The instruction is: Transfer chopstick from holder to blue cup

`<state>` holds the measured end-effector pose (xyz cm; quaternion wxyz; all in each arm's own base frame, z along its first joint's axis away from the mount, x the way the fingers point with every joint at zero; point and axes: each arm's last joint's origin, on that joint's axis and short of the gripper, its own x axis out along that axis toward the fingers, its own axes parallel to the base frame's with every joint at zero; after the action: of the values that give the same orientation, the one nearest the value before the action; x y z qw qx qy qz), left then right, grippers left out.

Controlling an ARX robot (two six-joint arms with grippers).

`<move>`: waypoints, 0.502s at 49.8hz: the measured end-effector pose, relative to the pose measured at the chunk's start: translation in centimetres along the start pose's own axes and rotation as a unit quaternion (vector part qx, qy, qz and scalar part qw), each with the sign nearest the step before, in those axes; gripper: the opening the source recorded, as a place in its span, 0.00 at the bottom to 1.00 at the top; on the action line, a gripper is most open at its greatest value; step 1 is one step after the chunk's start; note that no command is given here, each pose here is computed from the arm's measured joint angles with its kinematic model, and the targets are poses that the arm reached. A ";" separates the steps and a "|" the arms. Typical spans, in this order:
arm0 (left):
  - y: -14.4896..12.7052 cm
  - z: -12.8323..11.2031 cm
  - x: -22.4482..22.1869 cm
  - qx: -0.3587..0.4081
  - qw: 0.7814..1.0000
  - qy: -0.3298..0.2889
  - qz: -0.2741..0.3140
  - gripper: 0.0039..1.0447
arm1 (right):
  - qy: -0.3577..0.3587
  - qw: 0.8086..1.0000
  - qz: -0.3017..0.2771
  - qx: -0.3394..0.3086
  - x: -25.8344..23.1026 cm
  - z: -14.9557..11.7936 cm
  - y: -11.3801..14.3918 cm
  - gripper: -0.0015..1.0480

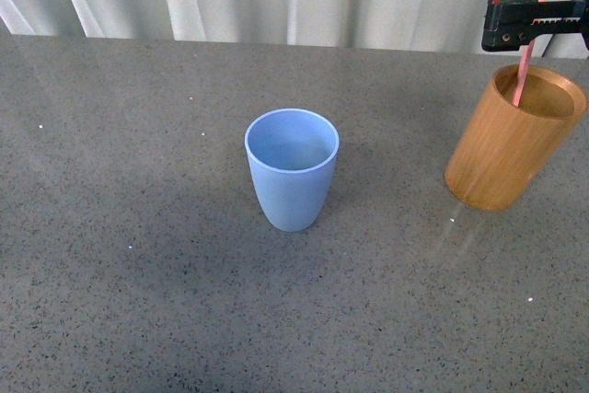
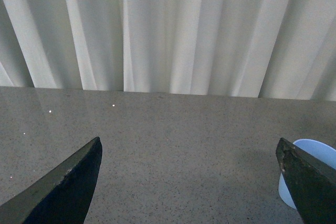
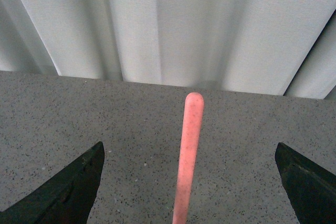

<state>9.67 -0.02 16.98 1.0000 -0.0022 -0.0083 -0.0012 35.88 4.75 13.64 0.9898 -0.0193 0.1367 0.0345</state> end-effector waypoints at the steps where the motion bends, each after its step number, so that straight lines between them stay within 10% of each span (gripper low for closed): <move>1: 0.0 0.0 0.0 0.000 1.000 0.000 0.000 0.94 | 0.000 1.000 -0.001 0.000 0.1 0.0 0.0 0.90; 25: 0.0 0.0 0.0 0.000 1.000 0.000 0.000 0.94 | -0.002 1.000 0.001 0.001 2.1 -0.1 0.4 0.86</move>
<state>9.67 -0.02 16.98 1.0000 -0.0022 -0.0083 -0.0012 37.84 5.28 12.97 0.9902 -0.0177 0.1344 0.0350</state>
